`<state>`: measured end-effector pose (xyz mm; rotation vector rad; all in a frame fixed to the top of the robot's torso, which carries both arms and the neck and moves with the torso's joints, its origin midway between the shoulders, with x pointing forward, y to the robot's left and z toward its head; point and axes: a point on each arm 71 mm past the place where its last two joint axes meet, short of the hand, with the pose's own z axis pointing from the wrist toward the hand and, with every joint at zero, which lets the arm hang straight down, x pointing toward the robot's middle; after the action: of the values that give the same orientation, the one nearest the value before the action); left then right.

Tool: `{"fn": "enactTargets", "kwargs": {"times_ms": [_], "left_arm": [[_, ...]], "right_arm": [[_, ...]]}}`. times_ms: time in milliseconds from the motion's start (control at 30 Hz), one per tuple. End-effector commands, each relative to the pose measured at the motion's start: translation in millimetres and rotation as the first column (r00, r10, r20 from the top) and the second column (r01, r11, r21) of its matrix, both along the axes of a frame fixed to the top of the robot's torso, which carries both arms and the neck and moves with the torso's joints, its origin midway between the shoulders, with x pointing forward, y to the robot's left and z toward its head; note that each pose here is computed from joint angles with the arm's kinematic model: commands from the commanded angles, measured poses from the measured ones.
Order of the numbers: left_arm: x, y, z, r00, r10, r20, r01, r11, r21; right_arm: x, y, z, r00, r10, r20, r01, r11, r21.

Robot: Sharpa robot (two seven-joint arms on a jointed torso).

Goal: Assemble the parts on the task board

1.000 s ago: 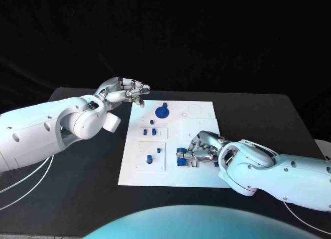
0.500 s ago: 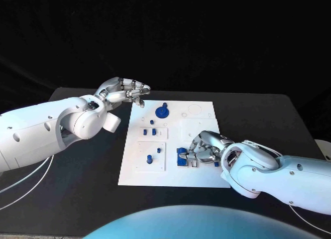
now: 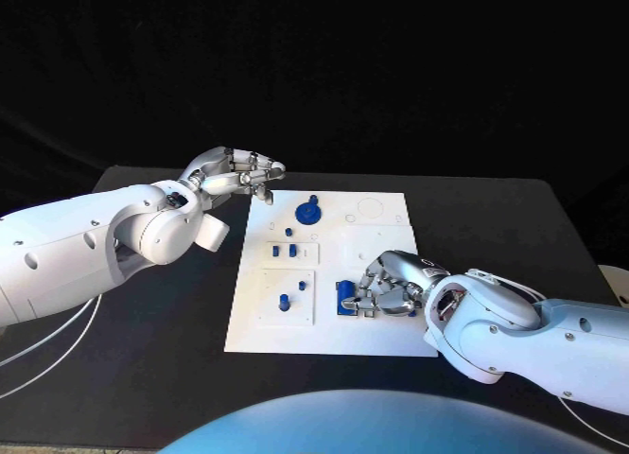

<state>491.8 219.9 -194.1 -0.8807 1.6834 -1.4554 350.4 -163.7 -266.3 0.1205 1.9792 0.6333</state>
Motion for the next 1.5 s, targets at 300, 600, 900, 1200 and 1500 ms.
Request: {"fn": "enactTargets", "kwargs": {"times_ms": [300,600,900,1200,1500], "left_arm": [[-0.6,-1.6,0.4,1.000,-0.016,0.001,0.016,1.000,-0.003],[-0.7,-1.5,0.3,1.000,-0.017,-0.001,0.017,1.000,-0.003],[-0.7,-1.8,0.3,1.000,-0.018,0.000,0.018,1.000,-0.003],[-0.4,-0.9,0.2,1.000,-0.014,0.001,0.014,1.000,-0.003],[-0.4,-0.2,1.3,1.000,-0.008,0.014,0.008,1.000,-0.010]], "right_arm": [[2.8,0,-3.6,1.000,0.029,0.008,-0.028,0.998,-0.049],[7.6,-4,-5.5,1.000,0.005,0.028,-0.003,0.997,-0.074],[6.2,-2,-5.8,0.999,0.034,0.016,-0.033,0.997,-0.064],[5.7,-3,-3.5,0.999,0.019,0.028,-0.018,0.999,-0.033],[4.1,-25,2.9,0.997,-0.063,0.050,0.063,0.998,0.001]]}}
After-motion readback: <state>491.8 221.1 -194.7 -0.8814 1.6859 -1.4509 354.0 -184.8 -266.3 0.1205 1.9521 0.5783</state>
